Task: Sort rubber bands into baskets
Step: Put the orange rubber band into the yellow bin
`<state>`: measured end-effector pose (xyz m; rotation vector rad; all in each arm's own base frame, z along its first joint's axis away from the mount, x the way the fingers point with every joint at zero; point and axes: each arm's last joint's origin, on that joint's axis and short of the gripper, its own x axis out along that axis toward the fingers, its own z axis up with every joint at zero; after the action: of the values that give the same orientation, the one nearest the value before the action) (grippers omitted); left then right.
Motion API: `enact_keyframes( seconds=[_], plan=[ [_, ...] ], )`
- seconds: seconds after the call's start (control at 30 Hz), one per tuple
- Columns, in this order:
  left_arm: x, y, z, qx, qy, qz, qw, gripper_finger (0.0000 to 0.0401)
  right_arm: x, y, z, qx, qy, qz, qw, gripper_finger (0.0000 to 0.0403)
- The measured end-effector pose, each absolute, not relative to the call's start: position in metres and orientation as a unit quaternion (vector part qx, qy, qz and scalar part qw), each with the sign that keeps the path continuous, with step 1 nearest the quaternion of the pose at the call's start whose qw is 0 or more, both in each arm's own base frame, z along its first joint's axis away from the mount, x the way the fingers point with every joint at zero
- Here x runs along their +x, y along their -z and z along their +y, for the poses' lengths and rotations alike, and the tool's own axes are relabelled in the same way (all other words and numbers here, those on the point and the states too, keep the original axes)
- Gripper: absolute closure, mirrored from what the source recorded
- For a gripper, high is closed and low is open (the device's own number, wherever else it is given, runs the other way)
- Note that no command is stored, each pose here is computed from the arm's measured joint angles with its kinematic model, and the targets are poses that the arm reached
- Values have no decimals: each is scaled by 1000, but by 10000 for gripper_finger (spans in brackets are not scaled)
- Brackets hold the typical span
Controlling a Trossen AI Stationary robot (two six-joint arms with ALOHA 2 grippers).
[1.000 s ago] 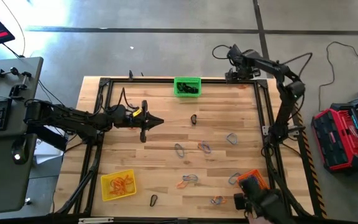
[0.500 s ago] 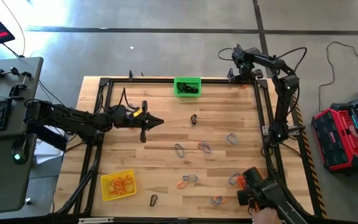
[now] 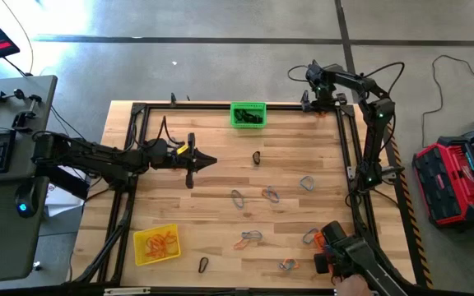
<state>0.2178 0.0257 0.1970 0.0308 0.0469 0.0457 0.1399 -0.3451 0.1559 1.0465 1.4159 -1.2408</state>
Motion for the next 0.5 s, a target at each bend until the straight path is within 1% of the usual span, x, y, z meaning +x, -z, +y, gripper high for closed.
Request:
enact_keyframes(
  seconds=[0.17, 0.37, 0.5],
  plan=[
    [218, -197, 26, 16, -23, 23, 999, 387, 139, -145, -343, 441, 486, 602, 455, 335],
    [218, -197, 26, 16, -23, 23, 999, 387, 140, -146, -337, 431, 463, 629, 452, 395],
    [218, -197, 26, 16, -23, 23, 999, 387, 142, -155, -335, 416, 469, 632, 456, 395]
  ],
)
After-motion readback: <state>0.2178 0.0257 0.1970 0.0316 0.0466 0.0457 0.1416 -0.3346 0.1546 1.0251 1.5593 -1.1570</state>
